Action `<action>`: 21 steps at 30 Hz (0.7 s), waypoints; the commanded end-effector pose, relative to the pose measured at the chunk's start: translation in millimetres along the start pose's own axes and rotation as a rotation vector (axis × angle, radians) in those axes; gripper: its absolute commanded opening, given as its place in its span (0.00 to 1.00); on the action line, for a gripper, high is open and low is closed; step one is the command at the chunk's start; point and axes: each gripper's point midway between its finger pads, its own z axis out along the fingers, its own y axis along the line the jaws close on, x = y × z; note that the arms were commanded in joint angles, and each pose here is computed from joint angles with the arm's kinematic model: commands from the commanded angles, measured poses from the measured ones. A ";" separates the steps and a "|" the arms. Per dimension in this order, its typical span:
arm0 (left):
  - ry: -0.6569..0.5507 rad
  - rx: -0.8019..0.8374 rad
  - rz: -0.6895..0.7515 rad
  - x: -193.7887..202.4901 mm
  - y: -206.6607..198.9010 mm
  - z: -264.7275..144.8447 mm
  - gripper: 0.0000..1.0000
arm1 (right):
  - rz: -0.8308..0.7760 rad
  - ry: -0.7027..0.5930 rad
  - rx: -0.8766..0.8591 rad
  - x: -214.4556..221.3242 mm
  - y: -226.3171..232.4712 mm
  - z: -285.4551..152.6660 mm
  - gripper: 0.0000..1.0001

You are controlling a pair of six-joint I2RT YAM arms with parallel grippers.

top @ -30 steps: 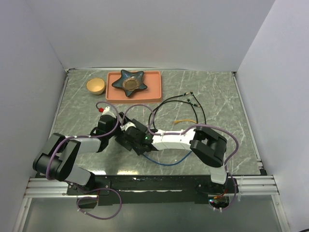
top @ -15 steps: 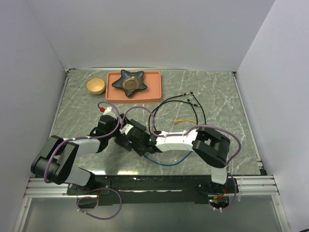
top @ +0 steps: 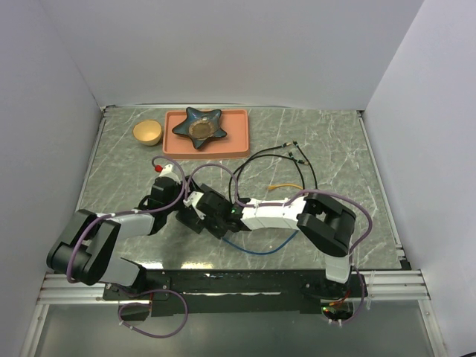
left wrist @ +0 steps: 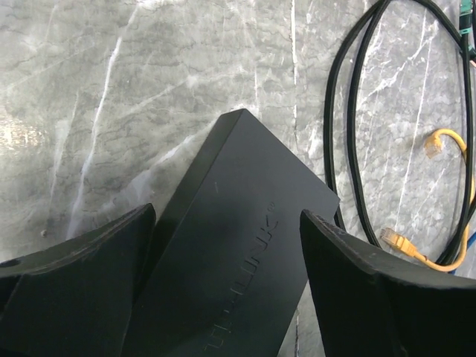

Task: Insert the plug into the switch port

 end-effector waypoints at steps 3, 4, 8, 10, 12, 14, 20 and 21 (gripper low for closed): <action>0.302 -0.029 -0.073 79.8 9.9 -19.8 0.78 | -0.008 -0.324 -0.002 -87.9 -3.4 -26.2 0.00; 0.304 -0.030 -0.080 81.2 10.4 -20.1 0.74 | -0.014 -0.330 -0.004 -87.9 -2.7 -29.8 0.00; 0.319 -0.038 -0.089 86.6 14.0 -19.8 0.68 | -0.025 -0.375 -0.016 -95.9 -1.8 -35.9 0.00; 0.327 -0.040 -0.090 89.5 15.4 -19.9 0.64 | -0.064 -0.384 -0.034 -97.7 1.2 -38.3 0.00; 0.332 -0.036 -0.093 90.7 15.1 -20.1 0.60 | -0.076 -0.379 -0.045 -97.7 1.9 -37.9 0.00; 0.334 -0.032 -0.095 91.5 14.6 -21.2 0.59 | -0.073 -0.367 -0.039 -98.3 -1.3 -37.1 0.00; 0.330 -0.029 -0.111 93.6 15.1 -25.5 0.59 | -0.023 -0.313 -0.001 -95.1 -12.4 -33.7 0.00; 0.327 -0.028 -0.118 93.4 14.7 -25.8 0.59 | 0.005 -0.306 -0.006 -95.0 -11.0 -33.1 0.00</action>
